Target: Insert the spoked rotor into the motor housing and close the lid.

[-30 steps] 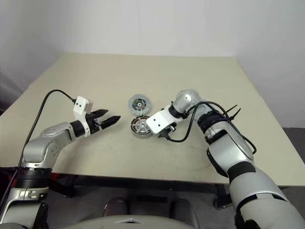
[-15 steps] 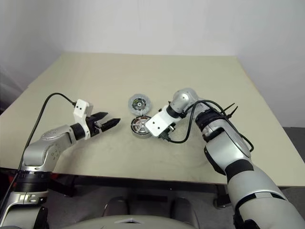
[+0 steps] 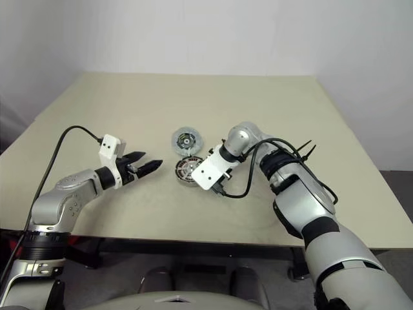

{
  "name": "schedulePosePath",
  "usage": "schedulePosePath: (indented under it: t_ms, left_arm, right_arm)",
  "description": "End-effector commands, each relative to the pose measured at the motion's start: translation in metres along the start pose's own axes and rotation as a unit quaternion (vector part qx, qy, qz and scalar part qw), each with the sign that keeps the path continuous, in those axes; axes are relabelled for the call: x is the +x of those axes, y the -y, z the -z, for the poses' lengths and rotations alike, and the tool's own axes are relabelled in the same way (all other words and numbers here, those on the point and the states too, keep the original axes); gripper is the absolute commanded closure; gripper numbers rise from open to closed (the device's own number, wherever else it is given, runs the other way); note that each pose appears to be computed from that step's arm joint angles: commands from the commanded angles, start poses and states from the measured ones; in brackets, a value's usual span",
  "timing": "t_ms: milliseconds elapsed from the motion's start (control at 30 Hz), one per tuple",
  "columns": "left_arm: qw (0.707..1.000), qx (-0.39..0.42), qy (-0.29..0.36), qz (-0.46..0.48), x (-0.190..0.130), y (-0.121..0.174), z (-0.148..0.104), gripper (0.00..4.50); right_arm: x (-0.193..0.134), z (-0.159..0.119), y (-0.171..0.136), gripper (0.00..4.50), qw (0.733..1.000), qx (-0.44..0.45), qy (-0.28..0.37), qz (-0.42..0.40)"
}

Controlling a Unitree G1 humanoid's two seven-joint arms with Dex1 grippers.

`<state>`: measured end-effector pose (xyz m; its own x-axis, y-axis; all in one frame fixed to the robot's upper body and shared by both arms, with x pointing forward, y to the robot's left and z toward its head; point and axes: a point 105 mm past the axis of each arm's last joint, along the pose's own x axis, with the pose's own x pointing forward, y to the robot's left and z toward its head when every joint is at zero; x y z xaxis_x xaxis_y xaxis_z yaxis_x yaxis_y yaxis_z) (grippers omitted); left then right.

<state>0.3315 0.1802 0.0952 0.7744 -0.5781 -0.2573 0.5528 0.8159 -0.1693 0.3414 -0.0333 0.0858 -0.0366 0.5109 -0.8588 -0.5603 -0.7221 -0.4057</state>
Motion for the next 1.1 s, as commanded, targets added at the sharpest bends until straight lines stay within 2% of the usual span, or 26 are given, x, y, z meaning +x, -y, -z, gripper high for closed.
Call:
schedulePosePath:
  t_ms: [33,233,500,633,867,1000,1067,1100]
  left_arm:
    - [1.0,0.018,0.02,-0.002,-0.003,0.001,-0.013,0.0]
    - [1.0,0.018,0.022,-0.002,-0.001,0.001,-0.012,0.0]
    - [1.0,0.014,0.023,-0.002,0.001,0.002,-0.01,0.0]
    - [1.0,0.011,0.024,-0.002,0.003,0.002,-0.009,0.0]
    - [1.0,0.003,0.027,-0.001,0.007,0.006,-0.003,0.0]
    - [1.0,-0.001,0.029,0.0,0.01,0.007,-0.002,0.0]
    - [1.0,-0.002,0.03,-0.001,0.01,0.008,0.0,0.0]
    - [1.0,-0.004,0.031,-0.001,0.01,0.008,0.001,0.0]
  right_arm:
    - [-0.004,0.001,0.011,2.6,1.0,-0.002,-0.011,0.025]
    - [-0.008,0.001,0.013,4.44,0.999,-0.009,-0.016,0.028]
    - [-0.021,0.005,0.016,4.49,0.999,-0.026,-0.03,0.035]
    - [-0.039,0.006,0.02,4.49,0.997,-0.045,-0.042,0.039]
    - [-0.073,-0.003,0.02,4.49,0.998,-0.045,-0.024,0.033]
    - [-0.083,-0.019,0.024,4.49,0.993,0.086,0.056,0.053]
    - [-0.088,-0.033,0.033,4.49,0.971,0.203,0.109,0.07]
    - [-0.091,-0.035,0.037,4.49,0.947,0.288,0.125,0.075]
